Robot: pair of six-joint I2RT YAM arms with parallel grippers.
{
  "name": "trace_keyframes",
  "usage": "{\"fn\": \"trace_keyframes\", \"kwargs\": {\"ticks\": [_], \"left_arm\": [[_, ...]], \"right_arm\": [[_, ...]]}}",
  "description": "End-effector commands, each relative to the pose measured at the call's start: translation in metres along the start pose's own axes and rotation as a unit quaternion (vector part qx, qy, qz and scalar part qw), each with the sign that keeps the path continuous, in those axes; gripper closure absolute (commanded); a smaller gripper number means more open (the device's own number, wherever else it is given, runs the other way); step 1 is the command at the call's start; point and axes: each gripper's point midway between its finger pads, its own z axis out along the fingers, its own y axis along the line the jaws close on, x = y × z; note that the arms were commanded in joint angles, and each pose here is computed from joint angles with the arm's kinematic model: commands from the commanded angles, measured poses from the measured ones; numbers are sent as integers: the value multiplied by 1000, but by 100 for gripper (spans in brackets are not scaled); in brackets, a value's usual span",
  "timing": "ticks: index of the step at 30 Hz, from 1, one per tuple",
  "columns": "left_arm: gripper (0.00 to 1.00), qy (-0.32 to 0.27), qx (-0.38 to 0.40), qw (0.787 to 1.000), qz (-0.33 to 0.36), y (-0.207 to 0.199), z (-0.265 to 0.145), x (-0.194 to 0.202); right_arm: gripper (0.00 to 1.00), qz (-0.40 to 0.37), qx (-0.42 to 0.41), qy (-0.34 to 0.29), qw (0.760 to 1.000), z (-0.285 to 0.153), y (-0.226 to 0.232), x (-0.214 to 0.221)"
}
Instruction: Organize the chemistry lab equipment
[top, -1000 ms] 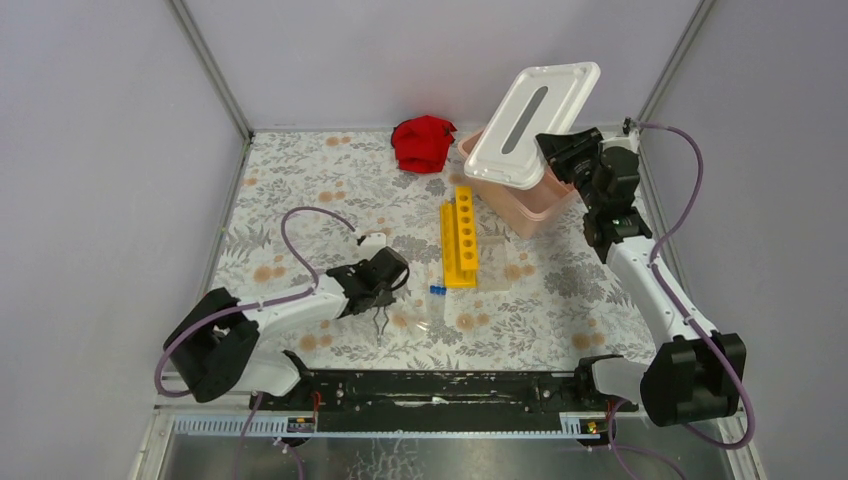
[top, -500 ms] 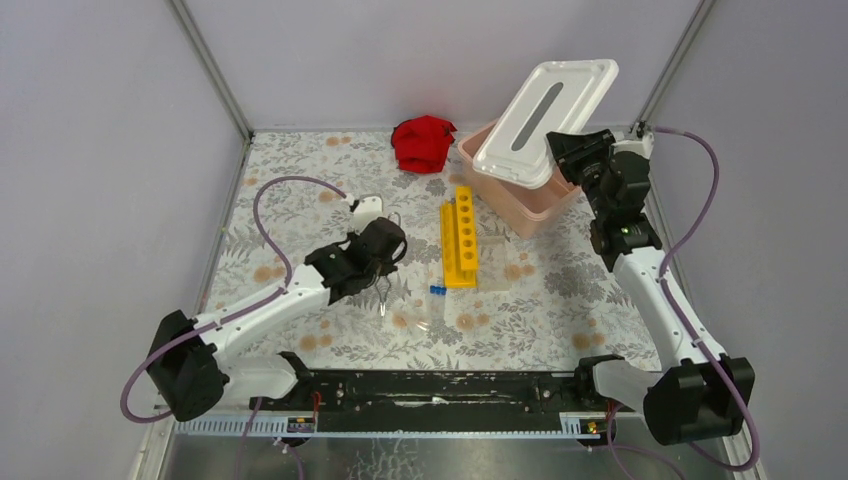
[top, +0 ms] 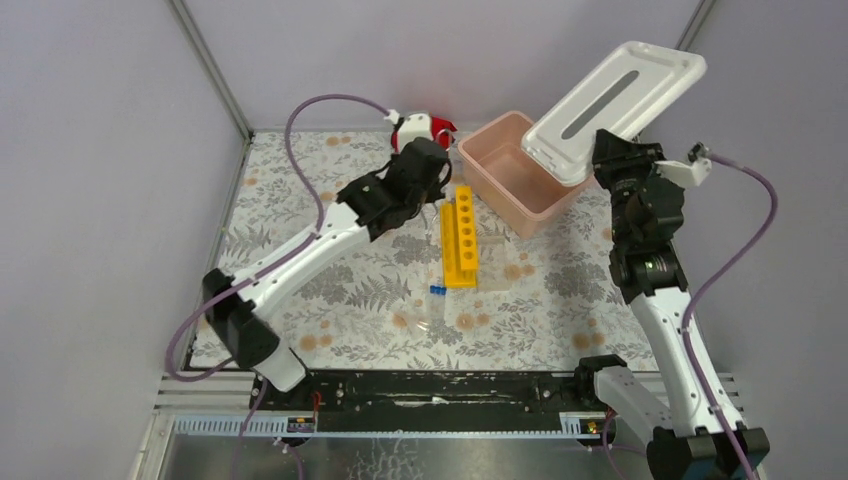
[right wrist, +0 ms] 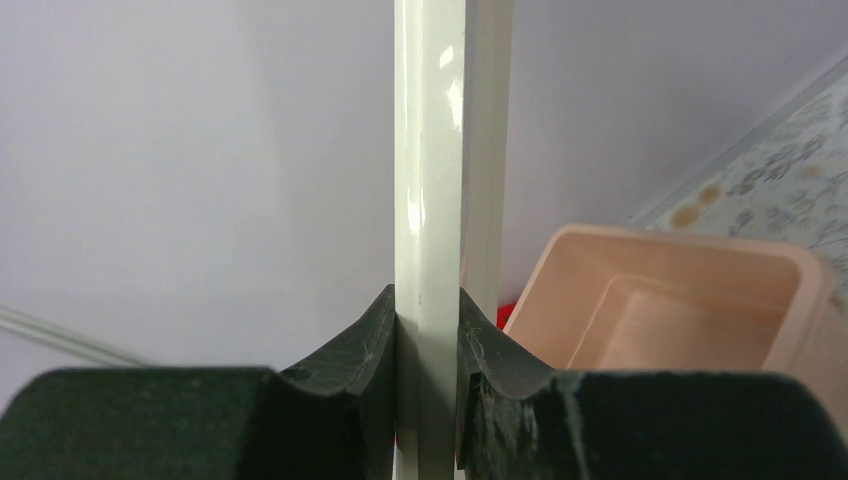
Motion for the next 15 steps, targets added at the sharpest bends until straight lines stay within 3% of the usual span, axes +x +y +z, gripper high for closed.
{"fn": "trace_keyframes", "kwargs": {"ticks": [1, 9, 15], "left_arm": [[100, -15, 29, 999, 8, -39, 19, -31], [100, -17, 92, 993, -79, -105, 70, -61], [100, -4, 153, 968, -200, -137, 111, -67]], "right_arm": [[100, -17, 27, -106, 994, -17, -5, -50], [100, -36, 71, -156, 985, -43, -28, -70], [100, -45, 83, -159, 983, -56, -42, -68]]}}
